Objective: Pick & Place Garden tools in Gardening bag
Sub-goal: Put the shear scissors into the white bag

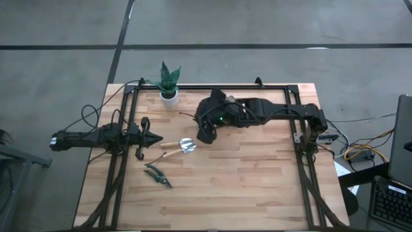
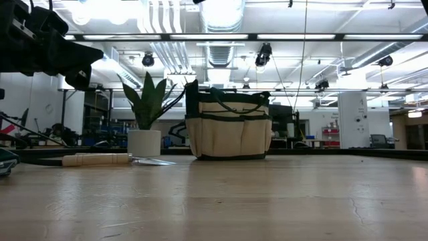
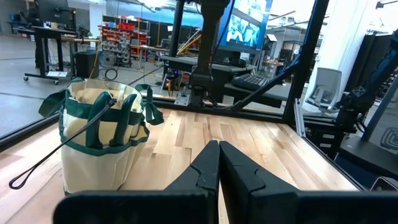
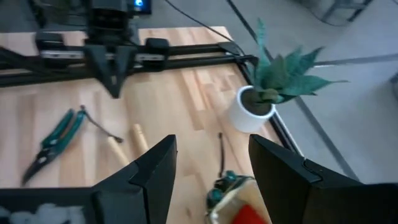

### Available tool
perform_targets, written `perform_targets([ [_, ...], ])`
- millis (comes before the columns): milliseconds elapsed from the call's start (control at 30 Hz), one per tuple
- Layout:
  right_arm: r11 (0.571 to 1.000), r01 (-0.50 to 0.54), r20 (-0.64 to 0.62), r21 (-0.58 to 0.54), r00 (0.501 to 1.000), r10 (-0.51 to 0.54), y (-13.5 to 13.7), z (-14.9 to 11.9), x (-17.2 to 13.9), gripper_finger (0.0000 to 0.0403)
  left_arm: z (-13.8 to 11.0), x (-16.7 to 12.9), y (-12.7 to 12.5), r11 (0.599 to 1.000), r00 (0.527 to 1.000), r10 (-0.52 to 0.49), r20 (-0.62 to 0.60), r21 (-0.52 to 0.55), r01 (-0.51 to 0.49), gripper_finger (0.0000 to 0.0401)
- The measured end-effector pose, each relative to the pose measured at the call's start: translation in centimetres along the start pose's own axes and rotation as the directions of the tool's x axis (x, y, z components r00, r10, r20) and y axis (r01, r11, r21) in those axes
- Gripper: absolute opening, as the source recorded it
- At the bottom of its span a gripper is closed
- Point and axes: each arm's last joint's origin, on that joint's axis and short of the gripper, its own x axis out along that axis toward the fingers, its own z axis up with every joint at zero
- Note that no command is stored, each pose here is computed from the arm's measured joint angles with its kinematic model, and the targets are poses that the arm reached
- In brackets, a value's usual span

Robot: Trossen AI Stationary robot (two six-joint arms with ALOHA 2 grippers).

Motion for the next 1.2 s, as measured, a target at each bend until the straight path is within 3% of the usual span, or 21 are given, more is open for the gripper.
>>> perform_targets([
  [300,0.996,-0.084,-0.006,-0.015,0.996,0.084,2.3,-0.5,-0.5,0.0187,0.0,0.0,0.0,0.999,1.000,0.017,0.004,0.045,-0.017,0.0012],
  [600,0.988,-0.154,-0.066,0.005,0.986,0.154,4.7,-1.8,2.1,0.0187,0.0,0.0,0.1,0.999,1.000,0.025,0.008,0.028,-0.025,0.0012],
  [700,0.983,-0.182,-0.093,0.001,0.979,0.181,5.5,-2.3,2.9,0.0185,0.8,0.0,-0.1,0.987,0.996,0.004,0.085,-0.159,0.010,0.0012],
  [767,0.980,-0.197,-0.107,0.011,0.975,0.197,6.0,-2.7,3.4,0.0182,1.5,-0.1,-0.2,0.923,0.987,-0.011,0.162,-0.377,0.072,0.0012],
  [833,0.978,-0.210,-0.116,0.018,0.971,0.210,6.2,-2.8,3.4,0.0180,2.1,-0.2,-0.3,0.797,0.976,-0.019,0.215,-0.587,0.145,0.0012],
  [867,0.977,-0.210,-0.118,0.019,0.970,0.211,6.3,-2.9,3.4,0.0179,2.2,-0.3,-0.3,0.759,0.974,-0.021,0.227,-0.631,0.163,0.0012],
  [1100,0.978,-0.205,-0.120,0.028,0.971,0.207,6.3,-3.0,3.5,0.0170,2.7,-0.4,-0.3,0.624,0.960,-0.012,0.281,-0.747,0.227,0.0012],
  [1200,0.978,-0.205,-0.120,0.028,0.971,0.207,6.3,-3.0,3.5,0.0166,2.8,-0.4,-0.2,0.588,0.955,0.035,0.294,-0.778,0.218,0.0012],
])
